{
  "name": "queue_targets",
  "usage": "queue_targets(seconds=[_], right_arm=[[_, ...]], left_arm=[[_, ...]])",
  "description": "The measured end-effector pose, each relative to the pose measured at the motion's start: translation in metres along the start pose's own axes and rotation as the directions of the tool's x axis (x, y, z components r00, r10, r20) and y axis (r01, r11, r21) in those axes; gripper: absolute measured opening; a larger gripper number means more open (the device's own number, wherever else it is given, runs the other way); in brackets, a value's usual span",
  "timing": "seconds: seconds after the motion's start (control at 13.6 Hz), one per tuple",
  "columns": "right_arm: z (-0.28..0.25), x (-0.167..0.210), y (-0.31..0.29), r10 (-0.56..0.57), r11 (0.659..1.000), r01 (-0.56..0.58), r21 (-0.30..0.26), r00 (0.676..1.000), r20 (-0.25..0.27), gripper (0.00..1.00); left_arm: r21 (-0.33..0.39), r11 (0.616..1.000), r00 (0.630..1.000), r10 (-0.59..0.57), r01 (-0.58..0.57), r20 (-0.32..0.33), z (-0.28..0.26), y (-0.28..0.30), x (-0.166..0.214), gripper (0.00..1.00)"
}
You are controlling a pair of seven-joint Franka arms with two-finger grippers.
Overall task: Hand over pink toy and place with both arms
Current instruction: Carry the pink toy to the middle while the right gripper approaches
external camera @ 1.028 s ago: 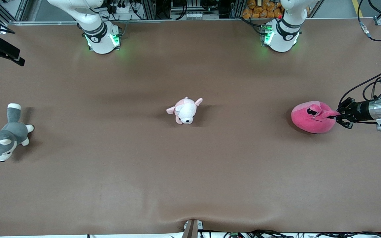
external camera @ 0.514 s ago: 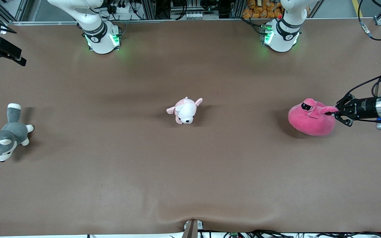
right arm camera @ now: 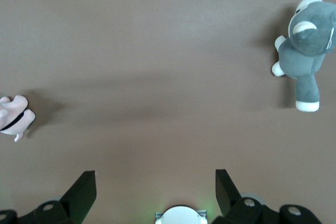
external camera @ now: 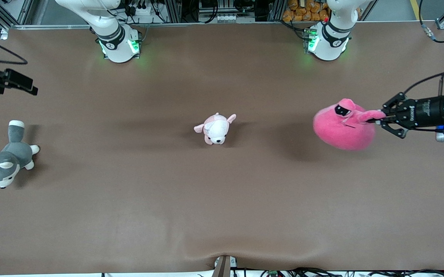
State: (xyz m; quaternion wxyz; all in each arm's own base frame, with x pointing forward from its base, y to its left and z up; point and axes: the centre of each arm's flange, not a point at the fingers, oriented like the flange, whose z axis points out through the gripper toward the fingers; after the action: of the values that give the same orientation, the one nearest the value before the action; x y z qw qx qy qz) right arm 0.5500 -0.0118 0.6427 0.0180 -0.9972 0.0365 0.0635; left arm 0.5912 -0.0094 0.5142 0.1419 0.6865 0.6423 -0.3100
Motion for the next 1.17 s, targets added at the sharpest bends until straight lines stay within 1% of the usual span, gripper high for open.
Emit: queue_targets(seconds=[0.15, 0.22, 0.29, 0.37, 0.44, 0.51, 0.59, 0.66, 0.73, 0.81, 0.88, 0.95, 1.03, 1.17], right_arm=[[-0.004, 0.008, -0.007, 0.048, 0.999, -0.048, 0.004, 0.999, -0.013, 1.00], [-0.005, 0.011, -0.018, 0.091, 0.996, -0.091, 0.013, 0.996, -0.016, 1.00], [-0.005, 0.013, -0.034, 0.143, 0.989, -0.142, 0.035, 0.990, -0.015, 1.00], [-0.005, 0.014, -0.053, 0.207, 0.976, -0.206, 0.067, 0.978, -0.007, 1.00], [-0.004, 0.013, -0.072, 0.282, 0.954, -0.282, 0.104, 0.959, 0.015, 1.00], [-0.002, 0.013, -0.089, 0.361, 0.920, -0.365, 0.141, 0.931, 0.054, 1.00], [0.001, 0.014, -0.102, 0.435, 0.877, -0.448, 0.176, 0.894, 0.106, 1.00], [0.004, 0.018, -0.113, 0.499, 0.826, -0.523, 0.211, 0.852, 0.157, 1.00], [0.005, 0.022, -0.121, 0.551, 0.774, -0.585, 0.243, 0.811, 0.197, 1.00], [0.006, 0.026, -0.132, 0.597, 0.720, -0.642, 0.264, 0.767, 0.235, 1.00], [0.007, 0.028, -0.146, 0.641, 0.667, -0.695, 0.268, 0.719, 0.268, 1.00], [0.009, 0.027, -0.167, 0.687, 0.611, -0.746, 0.263, 0.665, 0.293, 1.00], [0.010, 0.024, -0.193, 0.734, 0.547, -0.797, 0.255, 0.603, 0.312, 1.00], [0.012, 0.013, -0.247, 0.816, 0.396, -0.889, 0.230, 0.456, 0.356, 1.00]], left_arm=[[0.005, 0.999, 0.998, -0.051, 0.051, 0.023, 0.008, 0.002, -0.050, 0.10], [0.004, 0.997, 0.996, -0.082, 0.082, 0.025, 0.014, 0.003, -0.076, 0.10], [-0.009, 0.993, 0.993, -0.115, 0.116, 0.023, 0.023, 0.005, -0.102, 0.10], [-0.028, 0.989, 0.989, -0.145, 0.146, 0.024, 0.033, 0.008, -0.126, 0.10], [-0.044, 0.984, 0.985, -0.171, 0.172, 0.026, 0.043, 0.009, -0.146, 0.10], [-0.056, 0.979, 0.980, -0.196, 0.197, 0.029, 0.053, 0.010, -0.163, 0.10], [-0.068, 0.972, 0.975, -0.221, 0.223, 0.035, 0.062, 0.011, -0.179, 0.10], [-0.084, 0.964, 0.967, -0.250, 0.253, 0.045, 0.070, 0.011, -0.195, 0.10], [-0.099, 0.953, 0.958, -0.281, 0.285, 0.059, 0.077, 0.011, -0.209, 0.10], [-0.113, 0.941, 0.947, -0.311, 0.318, 0.076, 0.084, 0.011, -0.224, 0.10], [-0.119, 0.928, 0.935, -0.342, 0.352, 0.094, 0.091, 0.009, -0.242, 0.10], [-0.114, 0.915, 0.920, -0.375, 0.387, 0.110, 0.098, 0.007, -0.261, 0.10], [-0.103, 0.904, 0.907, -0.403, 0.416, 0.122, 0.104, 0.005, -0.277, 0.10], [-0.086, 0.888, 0.888, -0.439, 0.452, 0.138, 0.113, 0.004, -0.296, 0.10]])
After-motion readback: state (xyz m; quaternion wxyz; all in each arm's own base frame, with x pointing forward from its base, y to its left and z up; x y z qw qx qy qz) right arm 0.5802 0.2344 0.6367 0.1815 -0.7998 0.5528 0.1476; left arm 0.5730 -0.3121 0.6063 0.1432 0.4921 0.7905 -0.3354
